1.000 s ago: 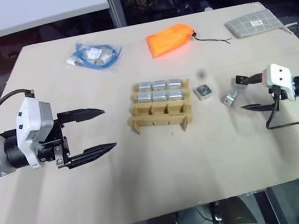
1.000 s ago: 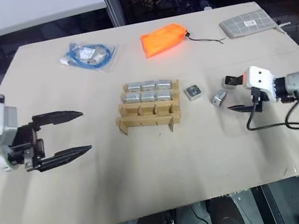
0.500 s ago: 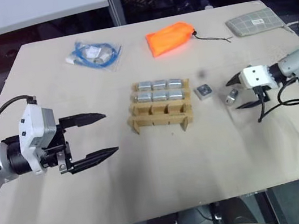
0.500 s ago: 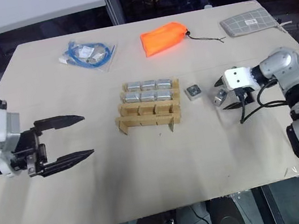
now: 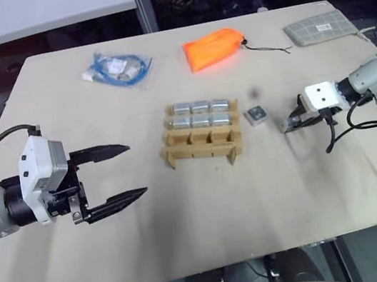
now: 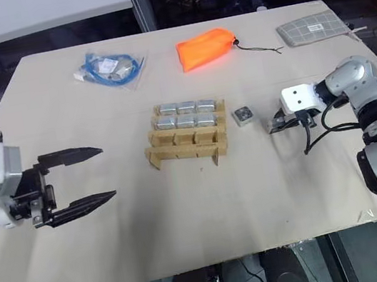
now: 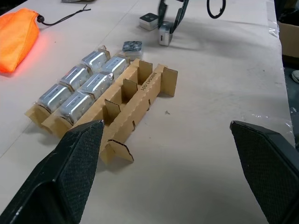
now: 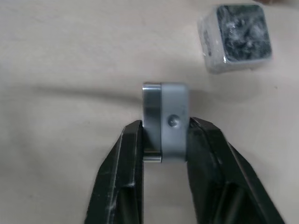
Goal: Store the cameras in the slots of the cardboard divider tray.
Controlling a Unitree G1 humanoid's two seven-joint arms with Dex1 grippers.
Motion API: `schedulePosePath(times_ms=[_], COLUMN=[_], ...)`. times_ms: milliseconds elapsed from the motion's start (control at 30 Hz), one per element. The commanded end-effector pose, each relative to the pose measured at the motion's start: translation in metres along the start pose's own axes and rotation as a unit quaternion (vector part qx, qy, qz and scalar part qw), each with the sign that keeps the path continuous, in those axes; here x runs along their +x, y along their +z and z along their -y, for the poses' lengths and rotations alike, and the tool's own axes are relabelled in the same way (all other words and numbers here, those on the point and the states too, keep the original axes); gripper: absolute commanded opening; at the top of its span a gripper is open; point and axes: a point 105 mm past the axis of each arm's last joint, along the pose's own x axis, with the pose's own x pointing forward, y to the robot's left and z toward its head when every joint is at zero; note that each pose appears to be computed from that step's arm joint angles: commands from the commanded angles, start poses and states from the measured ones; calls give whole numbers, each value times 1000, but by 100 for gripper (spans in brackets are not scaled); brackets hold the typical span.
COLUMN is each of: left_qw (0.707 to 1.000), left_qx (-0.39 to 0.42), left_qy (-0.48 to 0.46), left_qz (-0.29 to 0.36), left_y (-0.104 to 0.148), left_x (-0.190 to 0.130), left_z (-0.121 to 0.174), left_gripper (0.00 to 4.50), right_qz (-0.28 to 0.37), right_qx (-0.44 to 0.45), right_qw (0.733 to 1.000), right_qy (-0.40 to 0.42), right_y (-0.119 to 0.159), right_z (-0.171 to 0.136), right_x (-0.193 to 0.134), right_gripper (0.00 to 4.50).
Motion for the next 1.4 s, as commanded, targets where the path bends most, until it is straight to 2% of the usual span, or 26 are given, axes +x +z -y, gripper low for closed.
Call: schedulePosePath(times_ms=[33, 167, 267, 467, 600, 767, 933, 1000, 1100, 1400], left_qw=[1000, 1000, 1000, 1000, 1000, 999, 998, 998, 998, 997], left_qx=[18, 19, 20, 22, 25, 18, 16, 15, 16, 9], left_qy=[1, -2, -5, 1, 15, 41, 53, 54, 64, 78], left_qz=[6, 7, 4, -4, -5, -6, -14, -15, -19, -27], left_y=[8, 9, 10, 9, 8, 3, -1, -2, -3, -8], left_x=[-1, 0, 0, -3, -5, -11, -15, -16, -20, -27], left_z=[-2, -4, -5, -11, -18, -27, -29, -29, -29, -24], left_gripper=[450, 450, 450, 450, 450, 450, 450, 450, 450, 450], right_qz=[-1, 14, 52, 166, 205, 253, 301, 303, 279, 214], right_qx=[-12, -6, 13, 63, 88, 129, 136, 134, 109, 50], right_qw=[1000, 1000, 998, 982, 971, 950, 936, 936, 951, 975], right_qy=[-2, -6, -25, -61, -80, -132, -126, -116, -71, -12], right_y=[4, 8, 20, 68, 103, 147, 192, 203, 215, 234], right_z=[4, 6, 15, 40, 52, 74, 76, 74, 62, 48], right_x=[-9, -10, -12, -10, -1, 22, 56, 67, 88, 103], right_gripper=[70, 70, 70, 70, 70, 70, 70, 70, 70, 70])
